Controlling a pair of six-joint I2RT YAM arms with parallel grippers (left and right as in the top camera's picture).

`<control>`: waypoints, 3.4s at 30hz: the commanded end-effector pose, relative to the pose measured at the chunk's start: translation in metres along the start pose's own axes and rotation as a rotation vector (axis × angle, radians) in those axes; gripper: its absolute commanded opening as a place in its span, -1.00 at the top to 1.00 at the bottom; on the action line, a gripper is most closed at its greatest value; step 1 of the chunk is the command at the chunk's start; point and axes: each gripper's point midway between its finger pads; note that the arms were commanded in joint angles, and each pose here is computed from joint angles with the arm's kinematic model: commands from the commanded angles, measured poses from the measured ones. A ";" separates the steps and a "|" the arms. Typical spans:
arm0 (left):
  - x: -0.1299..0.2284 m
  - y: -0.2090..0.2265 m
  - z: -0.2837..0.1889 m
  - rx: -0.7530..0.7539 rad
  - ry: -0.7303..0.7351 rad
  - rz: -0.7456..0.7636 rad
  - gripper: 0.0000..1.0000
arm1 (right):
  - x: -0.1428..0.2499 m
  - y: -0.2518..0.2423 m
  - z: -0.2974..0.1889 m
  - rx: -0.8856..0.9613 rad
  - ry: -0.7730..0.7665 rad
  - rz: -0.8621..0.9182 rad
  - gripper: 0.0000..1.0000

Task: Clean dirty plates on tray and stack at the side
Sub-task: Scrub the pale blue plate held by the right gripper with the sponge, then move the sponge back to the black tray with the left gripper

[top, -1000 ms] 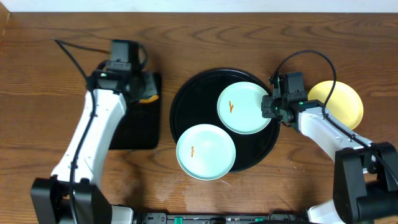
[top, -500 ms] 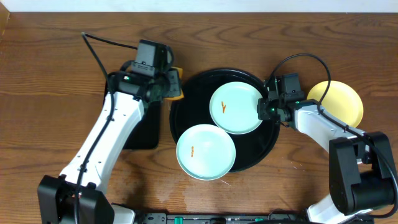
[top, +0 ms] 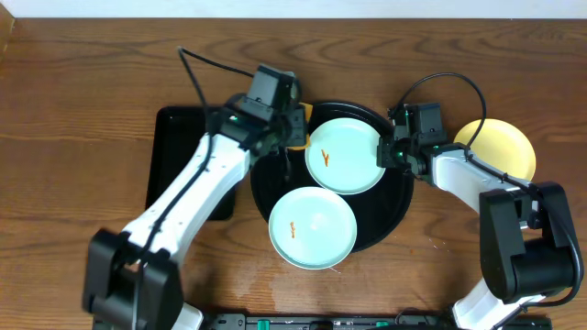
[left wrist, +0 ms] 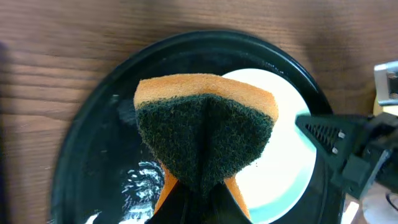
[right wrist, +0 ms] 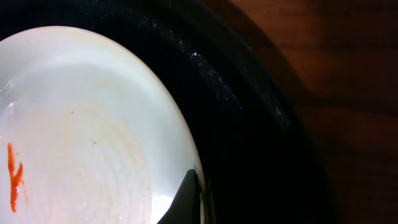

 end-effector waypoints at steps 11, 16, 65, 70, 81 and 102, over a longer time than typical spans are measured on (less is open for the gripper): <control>0.072 -0.054 0.106 0.092 0.144 -0.107 0.85 | 0.044 -0.003 0.013 0.009 0.143 0.060 0.98; 0.085 -0.032 0.142 0.028 0.179 -0.185 0.85 | 0.045 -0.002 0.013 0.008 0.149 0.061 0.98; -0.027 0.148 -0.060 -0.520 -0.047 -0.233 0.85 | 0.034 0.013 0.003 -0.086 0.106 -0.198 0.98; -0.008 0.208 -0.055 -0.578 0.021 -0.347 0.85 | 0.037 0.013 0.002 -0.088 0.117 -0.182 0.98; 0.012 0.257 -0.043 -0.609 0.040 -0.405 -0.07 | -0.003 0.017 -0.034 0.032 0.055 -0.231 0.98; 0.017 0.105 -0.013 0.027 0.198 -0.255 -0.19 | -0.056 0.023 -0.079 0.232 -0.100 -0.293 0.98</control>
Point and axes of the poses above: each gripper's point midway between its finger pads, its own z axis out along the fingers, its own y axis along the line the jaws close on, x = y × z, and after that the axes turned 15 degrees about -z, right-handed
